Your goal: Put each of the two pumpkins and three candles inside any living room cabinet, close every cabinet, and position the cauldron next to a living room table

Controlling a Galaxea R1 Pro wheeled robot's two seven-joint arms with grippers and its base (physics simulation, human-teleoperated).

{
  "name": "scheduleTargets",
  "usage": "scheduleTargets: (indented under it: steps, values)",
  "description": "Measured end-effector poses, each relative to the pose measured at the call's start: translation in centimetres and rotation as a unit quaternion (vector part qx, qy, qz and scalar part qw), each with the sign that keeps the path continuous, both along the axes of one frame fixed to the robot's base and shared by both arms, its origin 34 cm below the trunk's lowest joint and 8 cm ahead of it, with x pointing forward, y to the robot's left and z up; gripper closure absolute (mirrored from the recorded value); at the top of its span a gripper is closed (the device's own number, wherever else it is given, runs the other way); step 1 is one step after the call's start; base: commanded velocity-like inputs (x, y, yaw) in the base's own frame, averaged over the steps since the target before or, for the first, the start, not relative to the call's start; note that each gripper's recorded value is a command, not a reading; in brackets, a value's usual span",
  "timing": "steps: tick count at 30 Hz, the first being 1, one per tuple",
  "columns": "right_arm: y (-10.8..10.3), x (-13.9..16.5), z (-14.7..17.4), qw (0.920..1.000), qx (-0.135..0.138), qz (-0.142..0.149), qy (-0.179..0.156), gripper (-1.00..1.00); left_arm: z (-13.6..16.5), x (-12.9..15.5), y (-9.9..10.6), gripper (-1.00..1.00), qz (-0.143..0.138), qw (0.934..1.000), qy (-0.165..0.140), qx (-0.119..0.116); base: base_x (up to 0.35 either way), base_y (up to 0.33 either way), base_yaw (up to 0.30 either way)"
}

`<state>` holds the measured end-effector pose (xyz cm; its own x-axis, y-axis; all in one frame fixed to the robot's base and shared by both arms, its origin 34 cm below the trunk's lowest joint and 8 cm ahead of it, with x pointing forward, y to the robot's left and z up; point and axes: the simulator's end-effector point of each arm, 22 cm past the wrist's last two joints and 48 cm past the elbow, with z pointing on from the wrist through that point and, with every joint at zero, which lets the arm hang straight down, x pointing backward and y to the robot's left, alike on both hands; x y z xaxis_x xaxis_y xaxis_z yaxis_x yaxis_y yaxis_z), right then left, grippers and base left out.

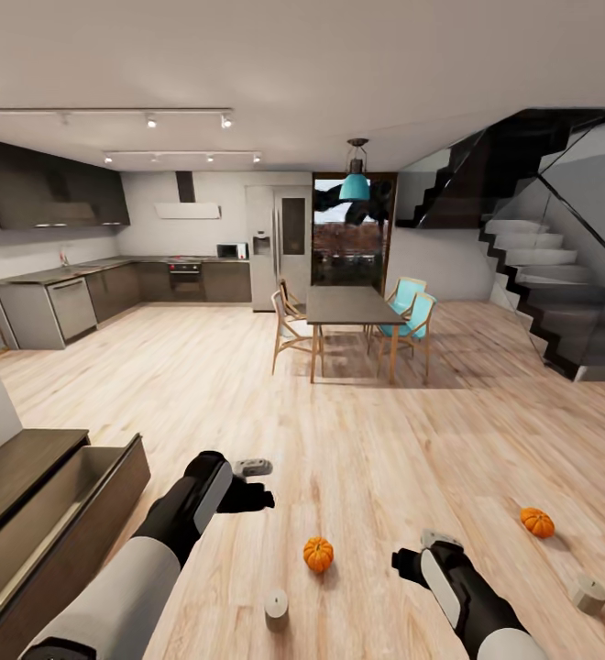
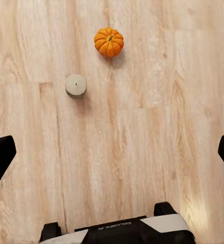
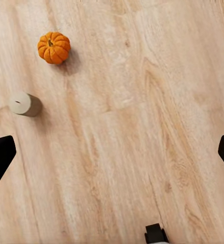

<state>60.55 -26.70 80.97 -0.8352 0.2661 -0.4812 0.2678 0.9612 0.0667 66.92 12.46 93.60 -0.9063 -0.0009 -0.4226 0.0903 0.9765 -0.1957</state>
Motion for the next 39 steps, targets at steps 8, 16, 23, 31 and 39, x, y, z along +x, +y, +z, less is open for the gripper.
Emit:
scheduleTargets:
  steps: [8, 16, 23, 31, 39]
  values:
    - [0.4, 0.2, 0.1, 1.0000, 0.007, 0.005, -0.004, -1.00, -1.3, 0.1, 2.8, -1.00, 0.030, 0.9979, 0.016, 0.056, 0.245, -0.035, 0.000]
    - [0.4, 0.2, 0.1, 0.9999, 0.008, 0.005, -0.005, -1.00, -1.6, 0.3, 3.2, -1.00, 0.036, 0.9971, 0.016, 0.065, 0.154, -0.003, 0.000]
    - [0.5, 0.2, 0.1, 0.9999, 0.012, 0.002, -0.004, -1.00, -1.6, 0.3, 3.2, -1.00, 0.036, 0.9971, 0.016, 0.066, 0.200, 0.000, 0.000]
    - [0.6, 0.2, 0.2, 0.9999, 0.013, 0.002, -0.005, -1.00, -1.6, 0.3, 3.2, -1.00, 0.035, 0.9971, 0.016, 0.065, 0.129, -0.032, -0.001]
    - [0.3, 0.3, 0.2, 0.9999, 0.012, 0.001, -0.006, -1.00, -1.5, 0.3, 3.2, -1.00, 0.036, 0.9970, 0.016, 0.066, 0.123, -0.067, -0.180]
